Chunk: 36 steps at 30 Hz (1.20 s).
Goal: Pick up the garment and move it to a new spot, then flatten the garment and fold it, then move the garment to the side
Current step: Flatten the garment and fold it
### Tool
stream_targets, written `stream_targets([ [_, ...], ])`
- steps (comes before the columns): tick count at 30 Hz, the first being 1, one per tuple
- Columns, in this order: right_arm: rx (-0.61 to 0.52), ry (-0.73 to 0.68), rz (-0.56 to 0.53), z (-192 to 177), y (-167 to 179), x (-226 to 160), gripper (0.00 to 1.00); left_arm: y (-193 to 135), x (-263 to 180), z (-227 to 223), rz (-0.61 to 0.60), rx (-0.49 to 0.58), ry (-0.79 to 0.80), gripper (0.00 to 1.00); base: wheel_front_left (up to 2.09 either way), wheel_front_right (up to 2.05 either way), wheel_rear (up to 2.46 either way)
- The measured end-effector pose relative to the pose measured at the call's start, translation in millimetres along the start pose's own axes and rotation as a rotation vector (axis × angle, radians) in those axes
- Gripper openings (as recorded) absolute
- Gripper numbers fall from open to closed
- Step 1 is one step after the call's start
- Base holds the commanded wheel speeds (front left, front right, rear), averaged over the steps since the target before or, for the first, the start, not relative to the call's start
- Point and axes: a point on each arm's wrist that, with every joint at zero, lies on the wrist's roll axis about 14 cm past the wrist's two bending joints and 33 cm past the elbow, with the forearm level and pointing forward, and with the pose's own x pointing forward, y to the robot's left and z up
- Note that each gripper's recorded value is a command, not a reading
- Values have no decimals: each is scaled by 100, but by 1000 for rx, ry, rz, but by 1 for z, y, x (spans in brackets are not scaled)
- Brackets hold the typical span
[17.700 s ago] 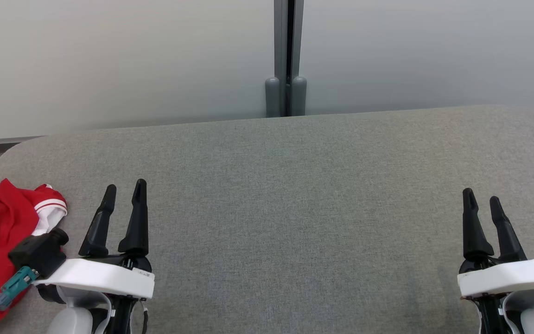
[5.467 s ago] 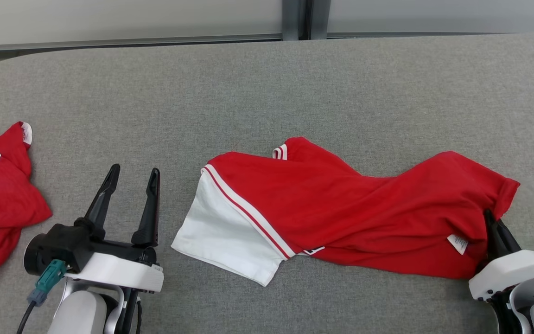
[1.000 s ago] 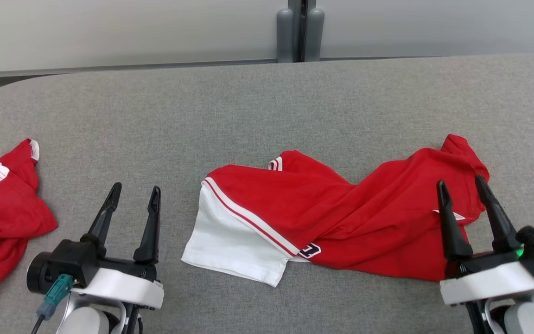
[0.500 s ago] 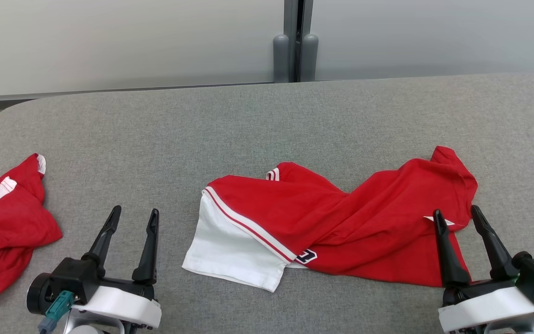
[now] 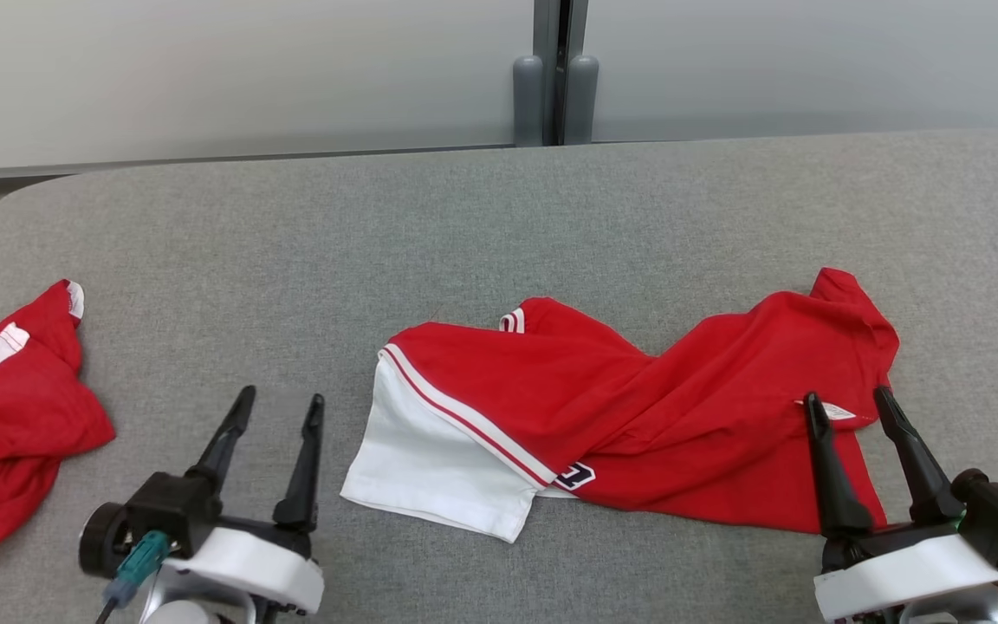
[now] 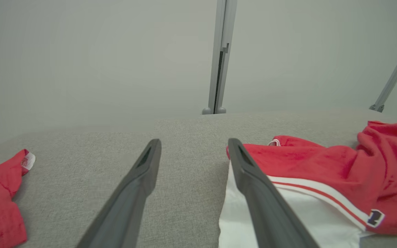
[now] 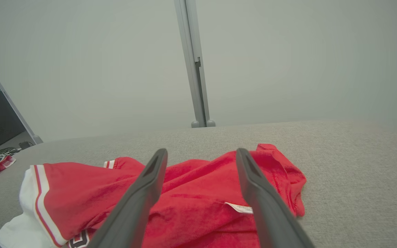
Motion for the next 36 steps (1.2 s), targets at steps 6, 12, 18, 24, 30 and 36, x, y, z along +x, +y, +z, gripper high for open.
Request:
stream_targets([
  [6,11,26,13,-9,3,7,100,-18,6,-50,-49,-67,210,100,0,0,0],
  [12,26,62,-13,-22,-4,5,100,-28,-11,-110,-58,-147,459,100,0,0,0],
  [18,36,92,-35,-32,-12,3,100,-34,-8,-119,-90,-176,497,0,0,0,0],
  [24,63,138,-94,-47,-33,0,100,-33,-4,-120,-100,-172,486,0,0,0,0],
  [30,86,245,-199,-80,-78,-6,100,-33,4,-121,-103,-175,474,0,0,0,0],
  [36,112,282,-220,-94,-91,10,100,-33,10,-122,-104,-177,466,0,0,0,0],
])
